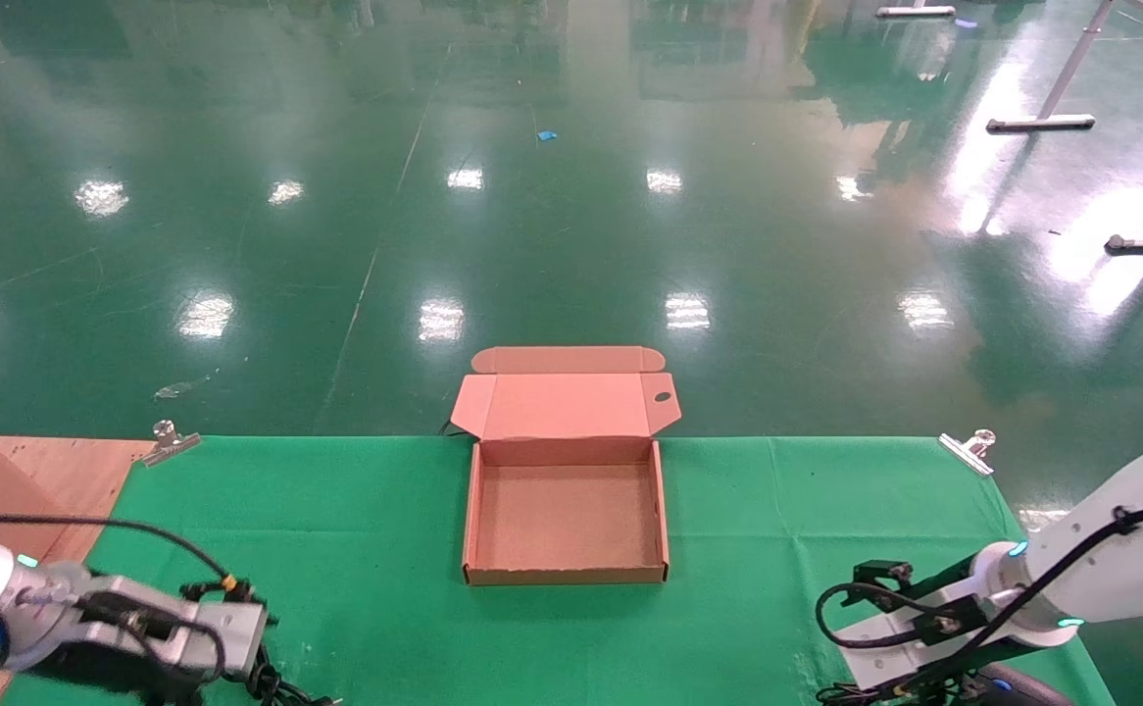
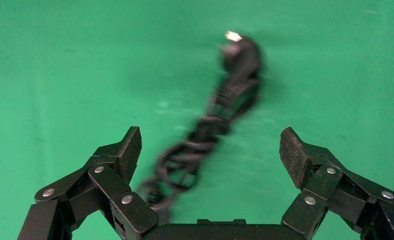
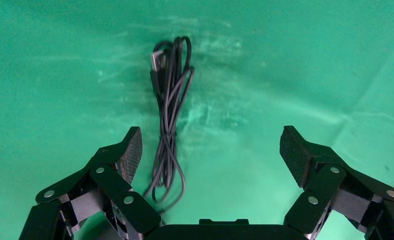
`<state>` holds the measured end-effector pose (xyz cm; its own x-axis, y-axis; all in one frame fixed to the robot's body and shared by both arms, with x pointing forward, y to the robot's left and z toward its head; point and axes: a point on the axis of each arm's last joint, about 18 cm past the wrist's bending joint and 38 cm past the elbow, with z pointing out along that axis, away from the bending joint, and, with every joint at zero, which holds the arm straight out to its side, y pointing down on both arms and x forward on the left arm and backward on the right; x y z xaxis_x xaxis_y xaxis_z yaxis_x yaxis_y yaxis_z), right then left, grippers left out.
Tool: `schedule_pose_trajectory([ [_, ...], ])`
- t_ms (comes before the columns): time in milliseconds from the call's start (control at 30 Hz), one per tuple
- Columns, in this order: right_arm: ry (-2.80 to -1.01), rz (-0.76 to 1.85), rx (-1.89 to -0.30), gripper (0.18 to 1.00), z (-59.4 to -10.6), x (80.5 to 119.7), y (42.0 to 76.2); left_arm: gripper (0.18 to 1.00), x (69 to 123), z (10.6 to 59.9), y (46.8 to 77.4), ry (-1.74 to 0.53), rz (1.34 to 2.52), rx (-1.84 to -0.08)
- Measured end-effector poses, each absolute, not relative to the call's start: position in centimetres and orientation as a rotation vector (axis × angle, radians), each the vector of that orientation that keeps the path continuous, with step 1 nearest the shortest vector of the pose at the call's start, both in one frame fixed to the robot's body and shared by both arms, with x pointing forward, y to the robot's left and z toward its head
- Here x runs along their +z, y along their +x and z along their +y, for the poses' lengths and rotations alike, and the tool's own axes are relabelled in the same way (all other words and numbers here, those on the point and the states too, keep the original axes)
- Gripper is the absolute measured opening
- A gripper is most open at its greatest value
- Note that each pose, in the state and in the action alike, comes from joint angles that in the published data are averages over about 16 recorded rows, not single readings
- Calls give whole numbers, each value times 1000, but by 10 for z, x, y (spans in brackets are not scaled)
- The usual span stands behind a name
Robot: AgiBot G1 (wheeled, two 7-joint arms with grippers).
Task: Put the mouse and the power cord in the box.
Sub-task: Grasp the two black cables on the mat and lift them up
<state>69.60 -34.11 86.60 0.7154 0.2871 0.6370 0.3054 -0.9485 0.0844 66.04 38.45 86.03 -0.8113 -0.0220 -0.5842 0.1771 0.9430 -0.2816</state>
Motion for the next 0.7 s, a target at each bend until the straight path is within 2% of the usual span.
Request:
schedule_pose_trajectory([
  [700, -2884, -430, -1040, 1001, -351, 841, 715, 1001, 840, 383, 684, 111, 2471, -360],
])
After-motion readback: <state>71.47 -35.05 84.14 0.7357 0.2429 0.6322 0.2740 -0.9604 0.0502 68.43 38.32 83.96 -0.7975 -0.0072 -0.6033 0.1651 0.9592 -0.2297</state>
